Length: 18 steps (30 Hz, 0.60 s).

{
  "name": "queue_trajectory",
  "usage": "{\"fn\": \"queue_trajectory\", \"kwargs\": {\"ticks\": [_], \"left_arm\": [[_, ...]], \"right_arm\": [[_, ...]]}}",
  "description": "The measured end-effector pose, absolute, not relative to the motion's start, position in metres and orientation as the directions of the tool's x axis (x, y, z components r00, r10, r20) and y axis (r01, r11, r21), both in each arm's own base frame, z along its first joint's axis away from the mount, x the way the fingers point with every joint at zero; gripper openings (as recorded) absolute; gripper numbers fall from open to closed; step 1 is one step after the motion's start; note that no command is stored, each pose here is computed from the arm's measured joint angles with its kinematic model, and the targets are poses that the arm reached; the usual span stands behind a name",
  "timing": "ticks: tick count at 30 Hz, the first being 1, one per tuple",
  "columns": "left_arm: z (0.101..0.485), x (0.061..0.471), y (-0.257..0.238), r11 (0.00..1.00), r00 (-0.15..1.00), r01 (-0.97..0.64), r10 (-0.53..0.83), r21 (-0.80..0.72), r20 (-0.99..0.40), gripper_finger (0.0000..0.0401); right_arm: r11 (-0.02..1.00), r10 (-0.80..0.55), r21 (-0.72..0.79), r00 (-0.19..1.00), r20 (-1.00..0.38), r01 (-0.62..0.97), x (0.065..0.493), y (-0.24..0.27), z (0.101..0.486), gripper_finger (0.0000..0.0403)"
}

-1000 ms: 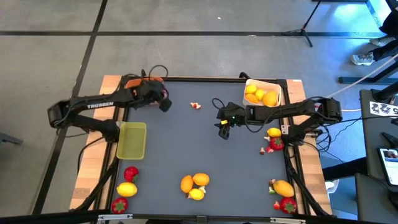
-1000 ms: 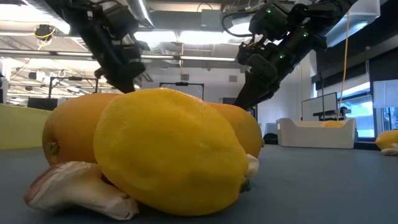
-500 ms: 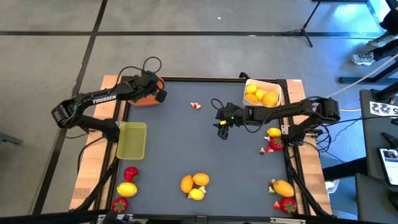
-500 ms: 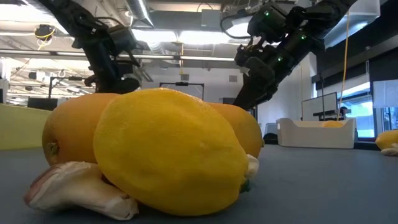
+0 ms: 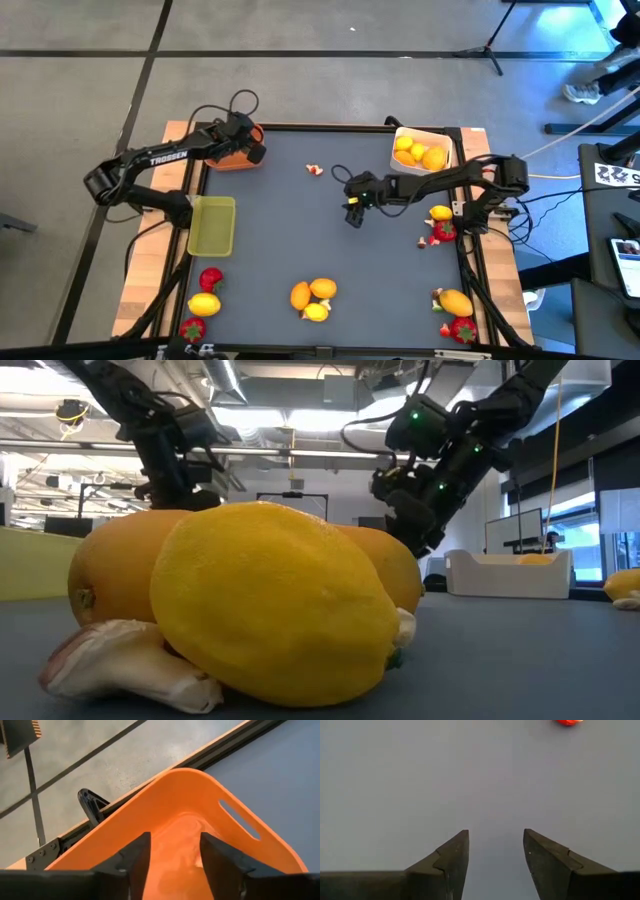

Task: Sort produce into baskets
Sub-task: Put the red mushroom into the orange bin

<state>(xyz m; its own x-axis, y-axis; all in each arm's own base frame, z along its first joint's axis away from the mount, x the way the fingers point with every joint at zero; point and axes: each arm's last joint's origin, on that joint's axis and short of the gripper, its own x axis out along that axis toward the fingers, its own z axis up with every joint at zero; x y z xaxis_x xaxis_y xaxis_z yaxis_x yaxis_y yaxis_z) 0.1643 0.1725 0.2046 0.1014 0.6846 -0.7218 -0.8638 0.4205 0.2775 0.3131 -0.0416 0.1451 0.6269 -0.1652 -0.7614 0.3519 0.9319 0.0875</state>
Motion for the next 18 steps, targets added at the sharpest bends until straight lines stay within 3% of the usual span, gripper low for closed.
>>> {"fn": "queue_trajectory", "kwargs": {"ticks": [8,18], "left_arm": [[0.218,0.180,0.156,0.559,0.235,-0.773,0.690,0.298,-0.685,0.0183],[0.223,0.220,0.135,0.834,0.629,-0.549,0.458,0.059,-0.628,0.0168]], "right_arm": [[0.923,-0.152,0.116,0.624,-0.766,0.367,0.315,-0.041,0.140,0.0188],[0.899,-0.183,0.123,0.618,-0.765,0.419,0.315,-0.043,0.140,0.0188]]}}
